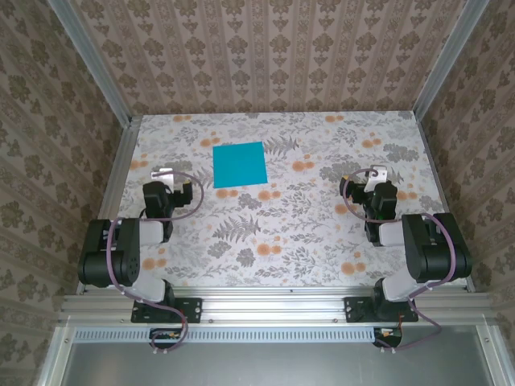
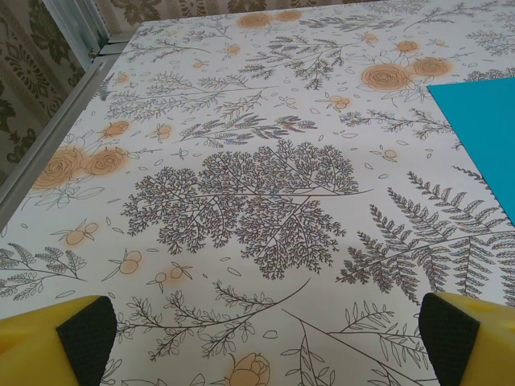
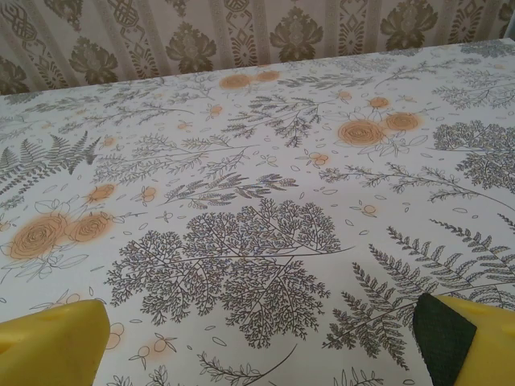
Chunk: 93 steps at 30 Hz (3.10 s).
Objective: Fold a paper plane with a square sheet of paper (pick it up from the middle)
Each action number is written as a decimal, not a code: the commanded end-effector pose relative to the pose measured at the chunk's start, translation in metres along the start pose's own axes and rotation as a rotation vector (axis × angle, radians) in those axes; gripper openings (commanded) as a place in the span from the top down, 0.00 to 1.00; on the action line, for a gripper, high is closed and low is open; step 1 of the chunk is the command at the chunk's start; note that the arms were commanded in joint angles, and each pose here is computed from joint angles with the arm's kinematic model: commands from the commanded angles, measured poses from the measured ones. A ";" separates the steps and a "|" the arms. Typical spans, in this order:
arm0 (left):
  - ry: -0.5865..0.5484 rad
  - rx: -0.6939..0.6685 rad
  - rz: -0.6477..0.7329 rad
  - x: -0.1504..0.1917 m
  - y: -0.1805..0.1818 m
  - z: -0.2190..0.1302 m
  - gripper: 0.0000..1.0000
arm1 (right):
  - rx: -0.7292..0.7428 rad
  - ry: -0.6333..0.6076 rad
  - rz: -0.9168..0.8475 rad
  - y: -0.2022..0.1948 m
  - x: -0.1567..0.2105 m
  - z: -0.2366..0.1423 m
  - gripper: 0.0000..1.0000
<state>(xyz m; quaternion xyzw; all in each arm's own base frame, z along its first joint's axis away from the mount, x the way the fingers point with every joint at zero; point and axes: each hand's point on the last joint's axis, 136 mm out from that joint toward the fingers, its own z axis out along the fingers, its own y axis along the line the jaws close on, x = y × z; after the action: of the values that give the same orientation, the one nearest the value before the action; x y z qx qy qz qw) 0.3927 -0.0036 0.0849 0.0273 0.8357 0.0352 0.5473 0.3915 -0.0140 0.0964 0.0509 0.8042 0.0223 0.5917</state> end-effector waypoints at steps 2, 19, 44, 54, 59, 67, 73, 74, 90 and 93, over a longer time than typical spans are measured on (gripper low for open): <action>-0.022 0.008 0.013 -0.009 0.001 0.002 0.00 | -0.026 -0.020 -0.015 0.004 -0.007 0.002 0.00; -0.021 0.007 0.011 -0.009 0.002 0.002 0.00 | -0.026 -0.019 -0.016 0.004 -0.007 0.003 0.00; 0.099 0.072 -0.264 -0.086 -0.001 -0.037 0.00 | 0.064 0.106 0.293 0.009 -0.088 -0.046 0.00; 0.389 0.211 -0.413 -0.082 -0.079 -0.002 0.02 | -0.205 0.353 0.520 0.067 -0.070 -0.027 0.00; 0.502 0.260 -0.346 -0.067 -0.138 0.025 0.07 | -0.198 0.367 0.530 0.072 -0.062 -0.020 0.00; 0.646 0.251 -0.239 -0.046 -0.199 0.059 0.16 | -0.164 0.439 0.492 0.098 -0.043 -0.011 0.00; 0.750 0.136 -0.122 -0.023 -0.209 0.081 0.21 | -0.159 0.497 0.497 0.116 -0.030 -0.001 0.00; 0.765 0.146 -0.086 -0.018 -0.223 0.076 0.22 | -0.161 0.502 0.502 0.118 -0.029 0.000 0.00; 0.998 0.273 -0.163 0.051 -0.254 0.014 0.22 | -0.053 0.561 0.507 0.111 -0.018 -0.001 0.00; 1.041 0.336 -0.214 0.065 -0.265 -0.012 0.22 | -0.032 0.555 0.499 0.107 -0.019 -0.004 0.00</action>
<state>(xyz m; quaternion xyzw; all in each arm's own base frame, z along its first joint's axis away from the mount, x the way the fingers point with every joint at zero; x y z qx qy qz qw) 0.4035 -0.2475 0.0255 0.0211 0.9858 -0.1002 0.1329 0.4025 0.0961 0.1185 0.2175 0.8957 0.2131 0.3241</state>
